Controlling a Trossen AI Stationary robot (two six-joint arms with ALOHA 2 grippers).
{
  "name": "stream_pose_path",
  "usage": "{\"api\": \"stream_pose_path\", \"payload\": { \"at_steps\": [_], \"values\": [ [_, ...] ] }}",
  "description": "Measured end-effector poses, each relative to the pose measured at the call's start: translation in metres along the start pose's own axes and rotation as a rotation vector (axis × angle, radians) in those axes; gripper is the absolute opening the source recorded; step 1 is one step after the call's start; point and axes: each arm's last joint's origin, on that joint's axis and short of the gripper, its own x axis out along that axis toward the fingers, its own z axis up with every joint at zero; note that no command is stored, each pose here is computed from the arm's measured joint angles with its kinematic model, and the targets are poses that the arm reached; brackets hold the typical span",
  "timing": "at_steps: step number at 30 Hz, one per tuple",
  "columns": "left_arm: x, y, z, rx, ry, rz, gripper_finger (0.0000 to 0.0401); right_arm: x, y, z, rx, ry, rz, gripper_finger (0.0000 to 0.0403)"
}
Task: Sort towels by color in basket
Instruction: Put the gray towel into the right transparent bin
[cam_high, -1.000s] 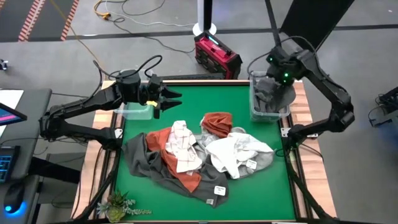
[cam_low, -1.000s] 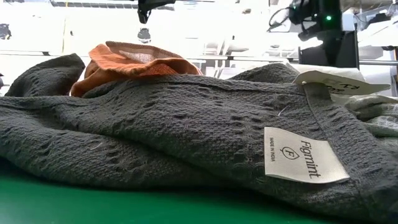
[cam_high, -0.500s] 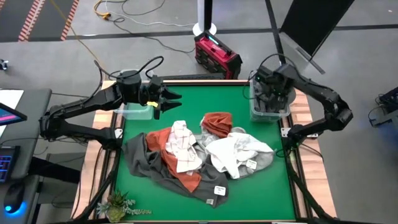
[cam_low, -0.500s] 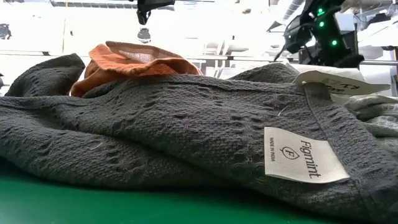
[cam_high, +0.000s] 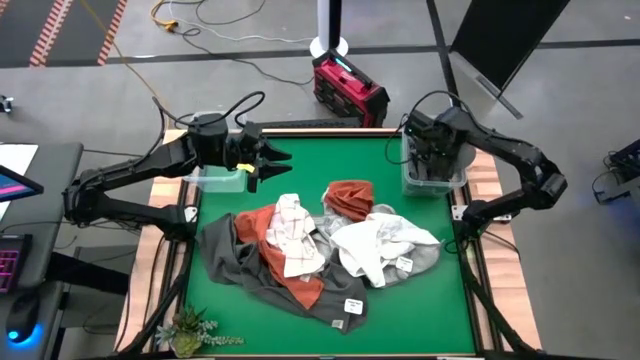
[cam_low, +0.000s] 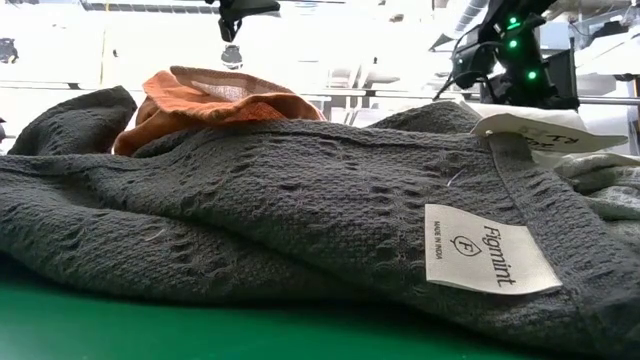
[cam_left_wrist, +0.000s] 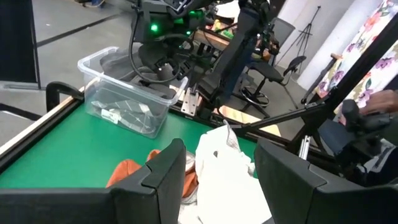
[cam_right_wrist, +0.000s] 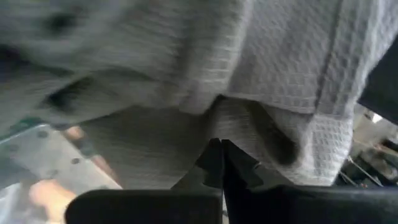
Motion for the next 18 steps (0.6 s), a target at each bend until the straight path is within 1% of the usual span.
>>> {"api": "stream_pose_path", "payload": {
  "at_steps": [4, 7, 9, 11, 12, 14, 18],
  "values": [
    [0.0, 0.0, 0.0, 0.0, 0.0, 0.0, 0.018, -0.019, 0.002, 0.004, -0.001, -0.104, 0.025, 0.0013],
    [0.0, 0.0, 0.0, -0.002, 0.0, 0.0, 0.018, -0.04, -0.001, 0.003, 0.004, -0.238, 0.039, 0.0013],
    [0.0, 0.0, 0.0, -0.003, 0.0, 0.0, 0.018, -0.053, -0.005, 0.002, 0.033, -0.316, 0.016, 0.0013],
    [0.0, 0.0, 0.0, -0.004, 0.0, 0.0, 0.018, -0.06, -0.009, 0.002, 0.061, -0.364, -0.004, 0.0018],
    [0.0, 0.0, 0.0, -0.004, 0.0, 0.0, 0.018, -0.062, -0.012, 0.001, 0.073, -0.374, -0.008, 0.0029],
    [0.0, 0.0, 0.0, -0.004, -0.001, 0.0, 0.018, -0.061, -0.017, 0.0, 0.086, -0.355, -0.001, 0.0065],
    [0.0, 0.0, 0.0, -0.004, -0.001, 0.0, 0.018, -0.048, -0.018, 0.007, 0.066, -0.221, 0.059, 0.0163]
  ]
}}
